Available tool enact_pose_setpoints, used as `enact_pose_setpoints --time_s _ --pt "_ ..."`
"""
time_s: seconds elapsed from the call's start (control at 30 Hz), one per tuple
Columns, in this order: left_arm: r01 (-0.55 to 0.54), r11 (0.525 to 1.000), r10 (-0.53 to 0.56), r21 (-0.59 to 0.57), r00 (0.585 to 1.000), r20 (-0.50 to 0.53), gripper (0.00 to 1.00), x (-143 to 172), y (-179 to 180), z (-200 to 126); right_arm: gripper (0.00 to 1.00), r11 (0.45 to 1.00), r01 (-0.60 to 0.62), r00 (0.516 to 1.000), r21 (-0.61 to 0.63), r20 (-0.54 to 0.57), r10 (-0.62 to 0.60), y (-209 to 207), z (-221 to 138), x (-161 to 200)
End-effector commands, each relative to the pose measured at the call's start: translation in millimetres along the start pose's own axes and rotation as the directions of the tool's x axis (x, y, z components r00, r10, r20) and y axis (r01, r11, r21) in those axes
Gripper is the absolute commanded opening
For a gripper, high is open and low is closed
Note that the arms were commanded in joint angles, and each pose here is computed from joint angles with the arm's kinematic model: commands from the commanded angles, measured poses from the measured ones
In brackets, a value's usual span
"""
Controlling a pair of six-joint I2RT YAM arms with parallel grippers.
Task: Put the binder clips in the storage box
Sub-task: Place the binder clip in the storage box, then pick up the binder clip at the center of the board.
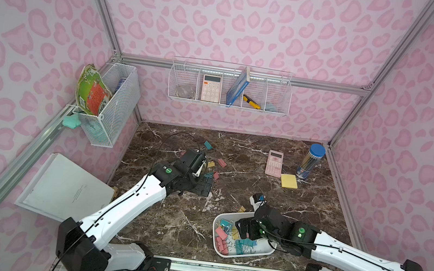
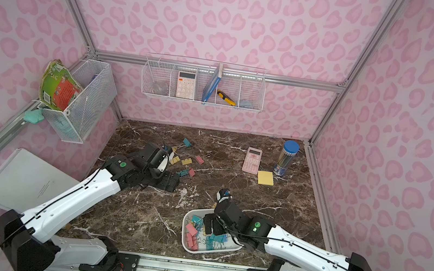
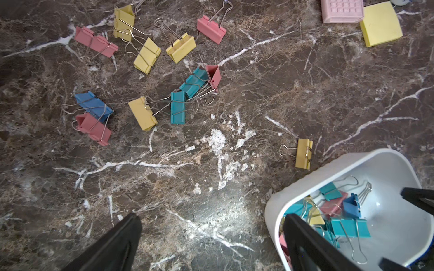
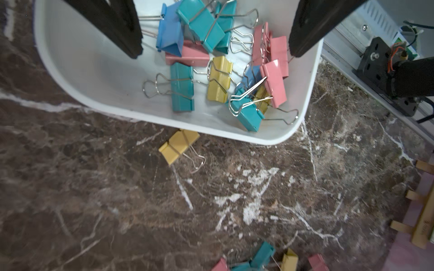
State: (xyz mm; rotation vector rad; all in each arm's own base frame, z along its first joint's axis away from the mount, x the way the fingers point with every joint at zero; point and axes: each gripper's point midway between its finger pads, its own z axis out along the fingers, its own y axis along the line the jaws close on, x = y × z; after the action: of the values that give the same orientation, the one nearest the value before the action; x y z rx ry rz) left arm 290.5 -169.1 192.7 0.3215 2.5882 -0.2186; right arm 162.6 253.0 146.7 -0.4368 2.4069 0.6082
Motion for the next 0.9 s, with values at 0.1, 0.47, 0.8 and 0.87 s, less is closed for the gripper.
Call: enact_pose_setpoints --time_s 0.1,0.47,0.8,0.87 --pt "0.01 0.995 -0.016 -0.102 0.998 -0.058 0.94 -38 5 57 0.99 0.998 -0.068 0.932 -0.016 0.356 0.069 -19 -54 -79" --pt "0.047 0.998 -0.052 -0.035 0.987 -0.154 0.65 -66 4 162 0.99 0.961 -0.239 0.867 -0.138 0.415 0.275 -73 -56 -98" --pt "0.052 0.998 -0.055 -0.021 0.974 -0.218 0.51 -59 2 202 0.99 0.959 -0.259 0.878 -0.119 0.385 0.285 -79 -43 -93" --pt "0.051 0.999 -0.054 -0.019 0.973 -0.225 0.45 -56 2 205 0.99 0.957 -0.264 0.877 -0.118 0.384 0.289 -81 -42 -92"
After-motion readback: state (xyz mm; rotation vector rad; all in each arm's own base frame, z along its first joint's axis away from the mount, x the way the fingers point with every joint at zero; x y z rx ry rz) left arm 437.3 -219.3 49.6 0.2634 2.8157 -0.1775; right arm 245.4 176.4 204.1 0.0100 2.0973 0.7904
